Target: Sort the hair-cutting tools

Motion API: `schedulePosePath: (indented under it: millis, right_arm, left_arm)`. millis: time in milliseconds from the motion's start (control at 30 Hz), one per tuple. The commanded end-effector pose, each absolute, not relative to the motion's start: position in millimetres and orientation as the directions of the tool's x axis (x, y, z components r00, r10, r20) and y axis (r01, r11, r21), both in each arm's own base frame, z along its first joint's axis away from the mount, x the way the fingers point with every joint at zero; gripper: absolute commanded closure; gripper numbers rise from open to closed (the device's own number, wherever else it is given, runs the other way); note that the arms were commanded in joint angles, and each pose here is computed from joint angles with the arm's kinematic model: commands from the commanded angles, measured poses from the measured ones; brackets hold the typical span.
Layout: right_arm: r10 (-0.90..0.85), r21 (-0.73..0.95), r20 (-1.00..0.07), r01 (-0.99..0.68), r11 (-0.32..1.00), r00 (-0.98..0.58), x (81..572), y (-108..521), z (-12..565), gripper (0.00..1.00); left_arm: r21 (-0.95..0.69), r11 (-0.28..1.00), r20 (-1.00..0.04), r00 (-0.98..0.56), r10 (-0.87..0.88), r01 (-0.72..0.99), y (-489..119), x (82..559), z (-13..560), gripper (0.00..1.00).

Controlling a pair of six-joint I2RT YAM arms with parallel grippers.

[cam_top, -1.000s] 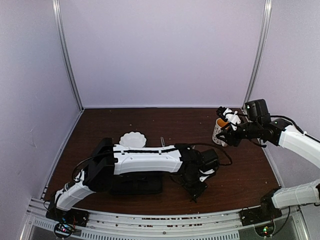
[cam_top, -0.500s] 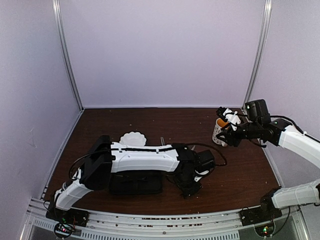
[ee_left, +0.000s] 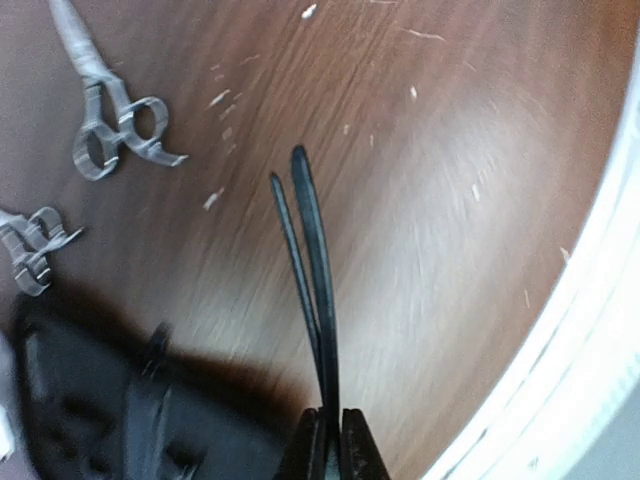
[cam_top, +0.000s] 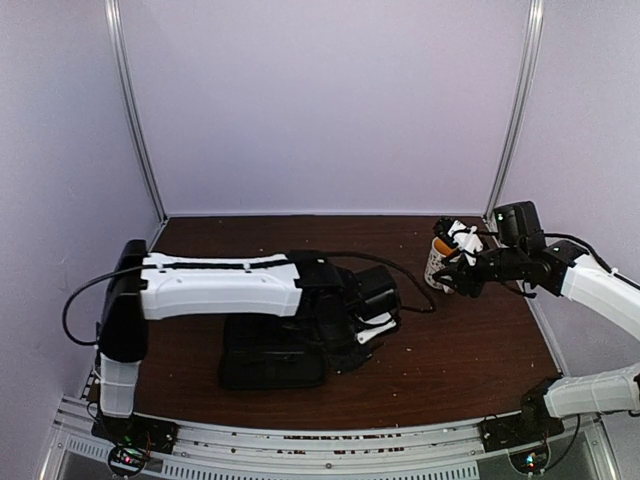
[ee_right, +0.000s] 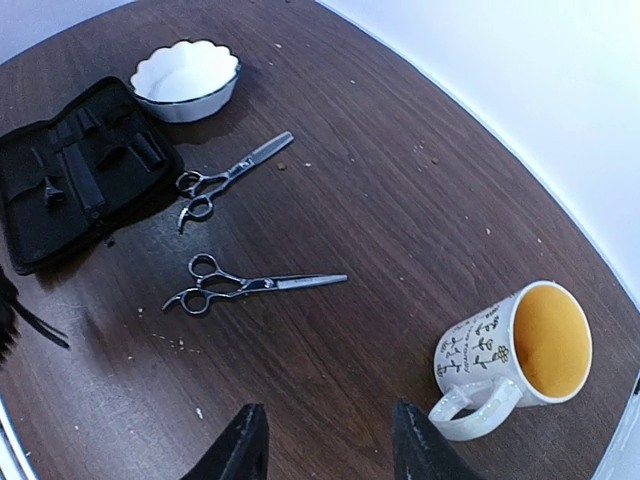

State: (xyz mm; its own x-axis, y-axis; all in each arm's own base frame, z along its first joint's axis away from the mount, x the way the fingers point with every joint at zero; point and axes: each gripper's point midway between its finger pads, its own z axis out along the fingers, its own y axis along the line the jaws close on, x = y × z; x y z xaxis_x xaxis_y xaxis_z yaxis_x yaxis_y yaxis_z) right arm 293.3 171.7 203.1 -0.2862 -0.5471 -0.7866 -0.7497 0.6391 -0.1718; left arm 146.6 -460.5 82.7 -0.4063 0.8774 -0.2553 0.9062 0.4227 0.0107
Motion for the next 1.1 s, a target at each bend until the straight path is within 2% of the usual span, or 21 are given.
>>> schedulePosePath:
  millis: [0, 100, 200, 500, 733, 1067]
  right_arm:
    - [-0.55, -0.144, -0.812, -0.846, 0.513, -0.195, 268, 189, 206, 0.58]
    - [-0.587, -0.136, -0.8, -0.916, 0.377, -0.123, 243, 210, 199, 0.6]
    - [-0.666, -0.151, -0.745, -0.964, 0.217, -0.033, 217, 235, 183, 0.64]
    - [-0.774, -0.189, -0.581, -0.966, -0.176, 0.254, 159, 325, 137, 0.63]
    - [-0.786, -0.224, -0.527, -0.945, -0.239, 0.324, 154, 396, 114, 0.62]
    - [-0.804, -0.181, -0.485, -0.939, -0.291, 0.343, 153, 443, 78, 0.63]
  left_arm:
    - [0.101, 0.365, -0.249, -0.331, 0.91, 0.926, -396, 152, 136, 1.0]
    - [0.104, 0.391, -0.229, -0.36, 0.904, 0.915, -346, 148, 149, 1.0]
    - [0.075, 0.434, -0.214, -0.411, 0.886, 0.898, -309, 144, 152, 1.0]
    - [0.096, 0.684, -0.254, -0.646, 0.72, 0.723, -228, 179, 173, 1.0]
    - [0.037, 0.819, -0.336, -0.764, 0.55, 0.573, -197, 203, 183, 1.0]
    - [-0.017, 0.797, -0.327, -0.757, 0.566, 0.604, -196, 194, 172, 1.0]
